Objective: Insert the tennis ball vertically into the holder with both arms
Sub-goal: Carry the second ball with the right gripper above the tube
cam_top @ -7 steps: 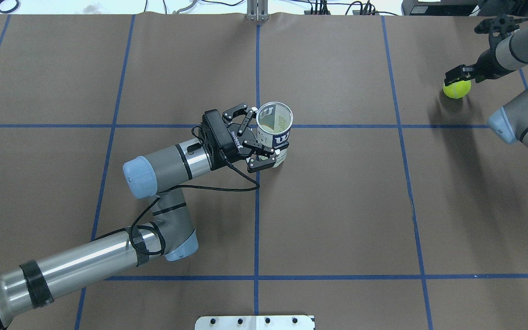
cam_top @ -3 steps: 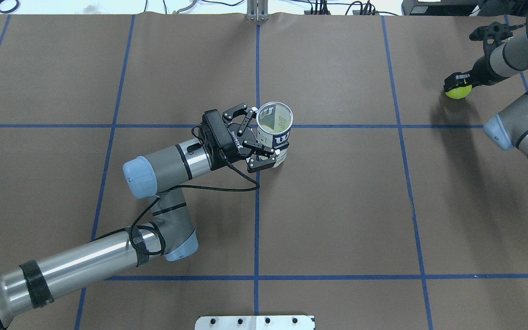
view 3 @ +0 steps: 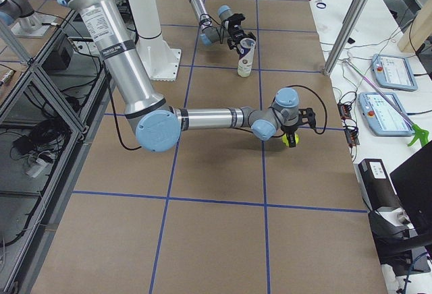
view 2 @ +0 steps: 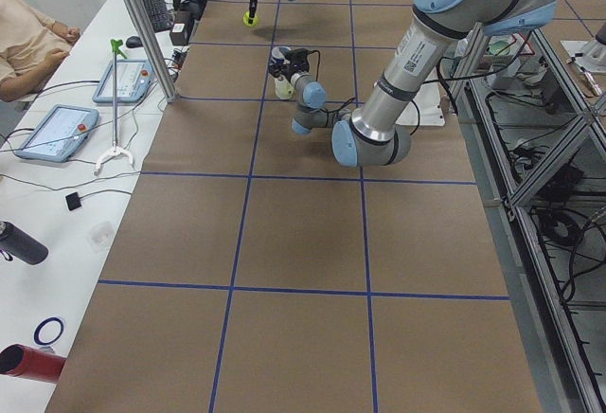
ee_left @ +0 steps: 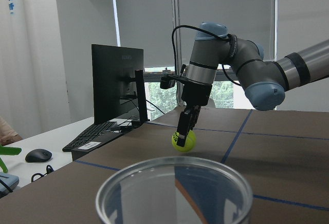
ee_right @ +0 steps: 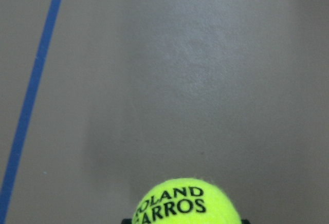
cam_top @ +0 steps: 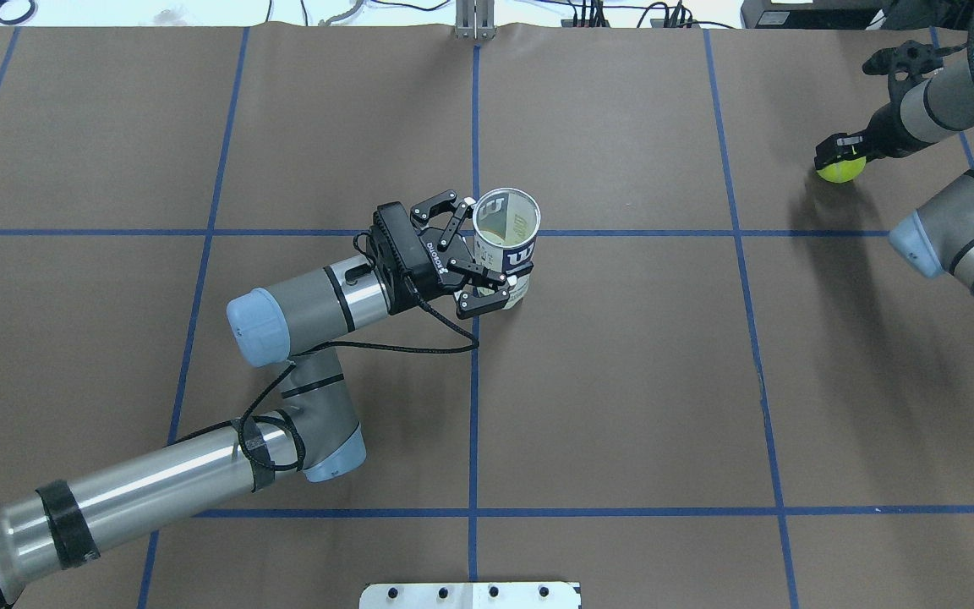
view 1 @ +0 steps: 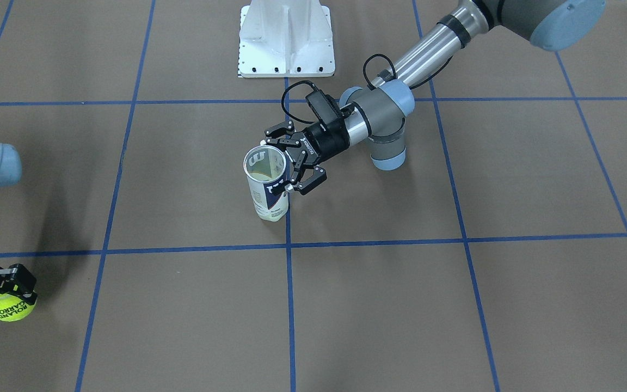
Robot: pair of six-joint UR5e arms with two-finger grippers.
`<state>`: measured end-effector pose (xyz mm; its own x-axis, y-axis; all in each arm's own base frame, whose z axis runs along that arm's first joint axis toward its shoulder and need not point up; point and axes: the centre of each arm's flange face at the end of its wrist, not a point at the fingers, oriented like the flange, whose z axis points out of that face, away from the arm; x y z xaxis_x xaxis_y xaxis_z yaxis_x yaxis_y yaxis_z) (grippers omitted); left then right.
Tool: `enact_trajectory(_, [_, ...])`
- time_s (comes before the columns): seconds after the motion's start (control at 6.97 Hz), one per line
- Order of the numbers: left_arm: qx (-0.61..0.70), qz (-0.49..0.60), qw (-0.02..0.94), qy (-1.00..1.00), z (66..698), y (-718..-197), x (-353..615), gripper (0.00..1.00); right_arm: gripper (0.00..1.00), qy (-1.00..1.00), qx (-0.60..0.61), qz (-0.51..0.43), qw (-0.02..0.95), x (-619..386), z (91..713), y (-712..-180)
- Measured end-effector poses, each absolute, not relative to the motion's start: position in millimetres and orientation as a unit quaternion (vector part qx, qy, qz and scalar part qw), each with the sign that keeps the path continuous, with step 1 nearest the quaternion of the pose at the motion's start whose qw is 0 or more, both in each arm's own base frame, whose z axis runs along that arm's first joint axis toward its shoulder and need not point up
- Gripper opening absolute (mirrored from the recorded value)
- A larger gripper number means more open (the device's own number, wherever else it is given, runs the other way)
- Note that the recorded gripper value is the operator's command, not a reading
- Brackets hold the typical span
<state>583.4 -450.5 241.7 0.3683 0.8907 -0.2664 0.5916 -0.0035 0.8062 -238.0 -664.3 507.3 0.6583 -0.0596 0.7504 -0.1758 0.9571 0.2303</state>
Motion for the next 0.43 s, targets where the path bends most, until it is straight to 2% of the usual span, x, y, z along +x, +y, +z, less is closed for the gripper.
enact_trajectory(0.43, [0.688, 0.164, 0.458, 0.538, 242.1, -449.8, 584.4, 1.0, 0.0, -0.449, 0.097, 0.09, 0.884, -265.9, 360.3, -618.4])
